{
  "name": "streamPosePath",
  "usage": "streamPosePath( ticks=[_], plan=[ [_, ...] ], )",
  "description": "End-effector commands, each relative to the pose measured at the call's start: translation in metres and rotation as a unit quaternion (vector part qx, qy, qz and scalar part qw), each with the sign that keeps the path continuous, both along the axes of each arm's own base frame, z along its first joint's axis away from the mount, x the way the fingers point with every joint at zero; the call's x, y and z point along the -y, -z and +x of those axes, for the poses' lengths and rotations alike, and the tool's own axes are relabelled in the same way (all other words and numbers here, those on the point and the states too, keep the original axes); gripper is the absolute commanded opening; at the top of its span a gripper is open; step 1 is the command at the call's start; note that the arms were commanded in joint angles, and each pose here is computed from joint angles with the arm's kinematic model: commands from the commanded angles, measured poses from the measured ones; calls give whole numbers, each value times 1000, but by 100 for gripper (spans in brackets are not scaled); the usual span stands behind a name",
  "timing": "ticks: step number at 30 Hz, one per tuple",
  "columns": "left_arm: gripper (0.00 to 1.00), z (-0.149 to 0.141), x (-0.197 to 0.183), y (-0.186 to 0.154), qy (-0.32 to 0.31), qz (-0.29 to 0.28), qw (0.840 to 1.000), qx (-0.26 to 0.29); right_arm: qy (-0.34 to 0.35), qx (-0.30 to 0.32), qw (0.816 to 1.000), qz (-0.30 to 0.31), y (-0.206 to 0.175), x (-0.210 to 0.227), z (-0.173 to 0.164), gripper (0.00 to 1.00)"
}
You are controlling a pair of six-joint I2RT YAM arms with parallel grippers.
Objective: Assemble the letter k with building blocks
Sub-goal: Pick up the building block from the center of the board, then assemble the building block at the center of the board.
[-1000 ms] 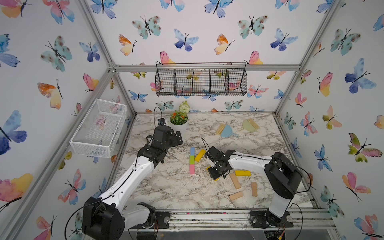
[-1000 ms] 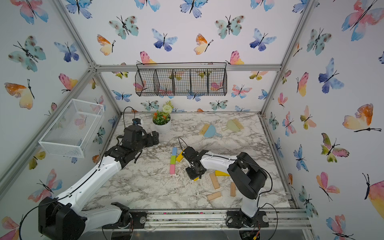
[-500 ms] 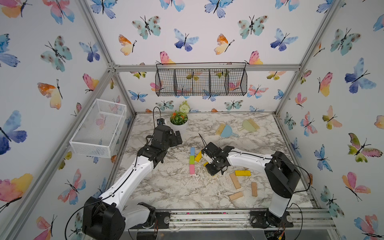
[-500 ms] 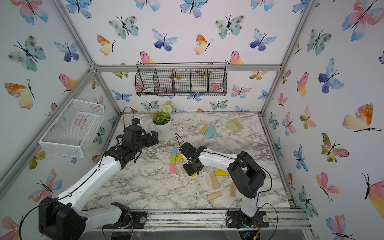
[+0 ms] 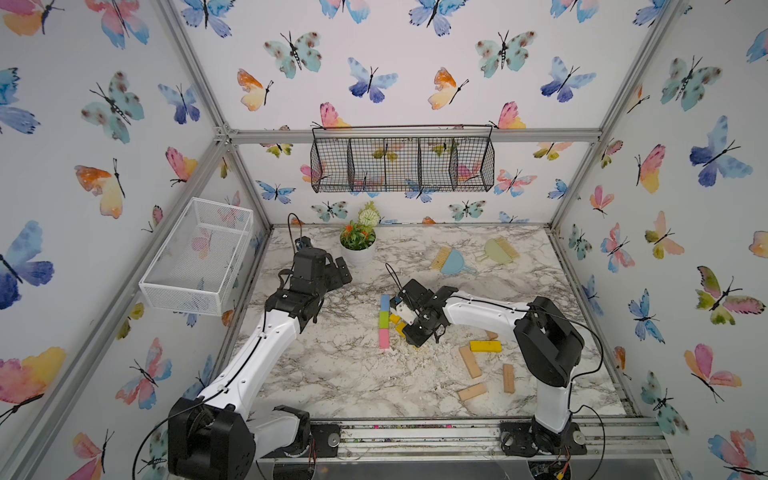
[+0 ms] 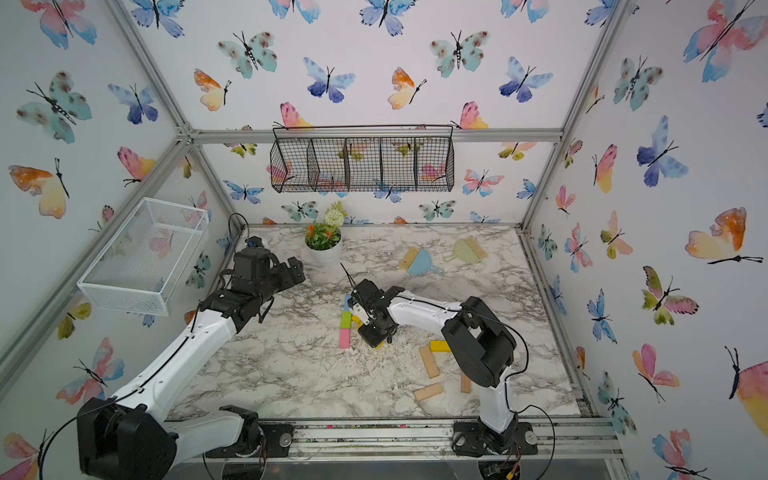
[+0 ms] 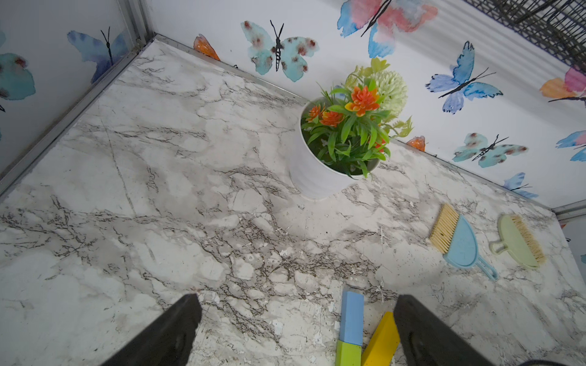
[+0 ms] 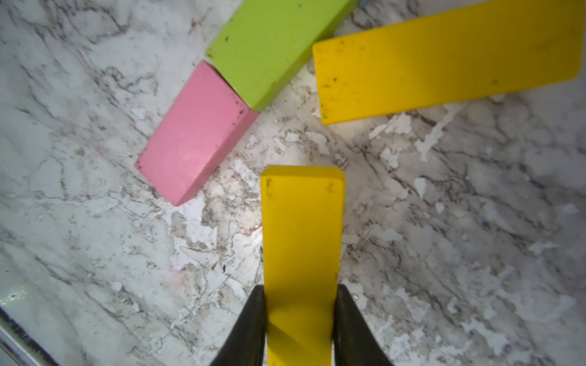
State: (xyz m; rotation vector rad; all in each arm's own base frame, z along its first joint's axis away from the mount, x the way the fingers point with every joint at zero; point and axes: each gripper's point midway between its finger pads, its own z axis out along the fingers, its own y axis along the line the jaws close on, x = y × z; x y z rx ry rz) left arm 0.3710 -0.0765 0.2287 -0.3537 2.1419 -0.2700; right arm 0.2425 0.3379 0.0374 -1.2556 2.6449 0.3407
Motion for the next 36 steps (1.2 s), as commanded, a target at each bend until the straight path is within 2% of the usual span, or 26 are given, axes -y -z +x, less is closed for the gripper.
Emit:
streamPosePath(
  ticks=[1,36],
  plan=[
    [98,-2,2,-2,5,-11,1000,0,-24,-22,999,13,2,-11,-9,23],
    [98,-3,2,-1,7,-13,1000,-1,-18,-26,999,-23,21,-14,1,23]
  ],
)
